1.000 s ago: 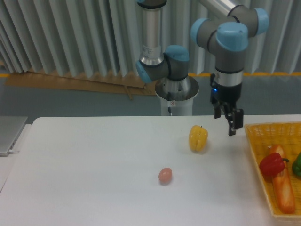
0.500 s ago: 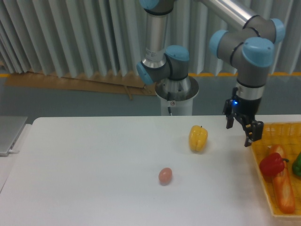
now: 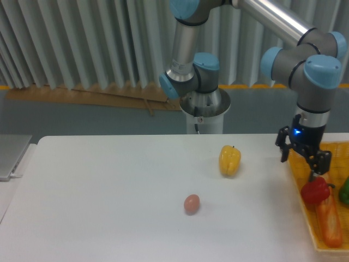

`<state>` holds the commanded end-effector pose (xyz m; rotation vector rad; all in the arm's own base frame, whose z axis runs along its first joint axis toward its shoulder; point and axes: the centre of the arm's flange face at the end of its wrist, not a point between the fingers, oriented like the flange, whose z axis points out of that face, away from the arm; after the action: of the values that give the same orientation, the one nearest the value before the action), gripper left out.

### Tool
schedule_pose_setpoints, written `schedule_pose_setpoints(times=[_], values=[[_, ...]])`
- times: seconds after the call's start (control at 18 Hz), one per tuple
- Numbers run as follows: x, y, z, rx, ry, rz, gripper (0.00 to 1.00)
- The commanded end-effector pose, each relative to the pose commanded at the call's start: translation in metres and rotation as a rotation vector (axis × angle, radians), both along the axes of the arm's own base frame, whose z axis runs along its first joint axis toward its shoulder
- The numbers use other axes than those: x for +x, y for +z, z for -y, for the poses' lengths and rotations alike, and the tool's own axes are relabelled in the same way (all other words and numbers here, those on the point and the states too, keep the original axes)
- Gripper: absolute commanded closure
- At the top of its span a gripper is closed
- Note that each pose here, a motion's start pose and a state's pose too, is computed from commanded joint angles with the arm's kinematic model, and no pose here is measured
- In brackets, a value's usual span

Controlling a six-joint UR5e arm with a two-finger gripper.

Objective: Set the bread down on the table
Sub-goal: 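Move the open gripper over the yellow basket, then lower the gripper into the basket beside the red pepper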

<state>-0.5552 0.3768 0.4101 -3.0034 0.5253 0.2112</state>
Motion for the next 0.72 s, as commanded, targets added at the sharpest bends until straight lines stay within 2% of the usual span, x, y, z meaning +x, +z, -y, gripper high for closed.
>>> schedule_pose_setpoints(times=[0.28,0.56,0.72], values=[[-0.028,-0.027,0.019,-0.01,0.052,0.03,0.0],[-0.041,-0.049,0.016,-0.007,0.084,0.029,0.0],[-0.043,-0.045,0.015,-0.005,0.089,0.022,0.0]])
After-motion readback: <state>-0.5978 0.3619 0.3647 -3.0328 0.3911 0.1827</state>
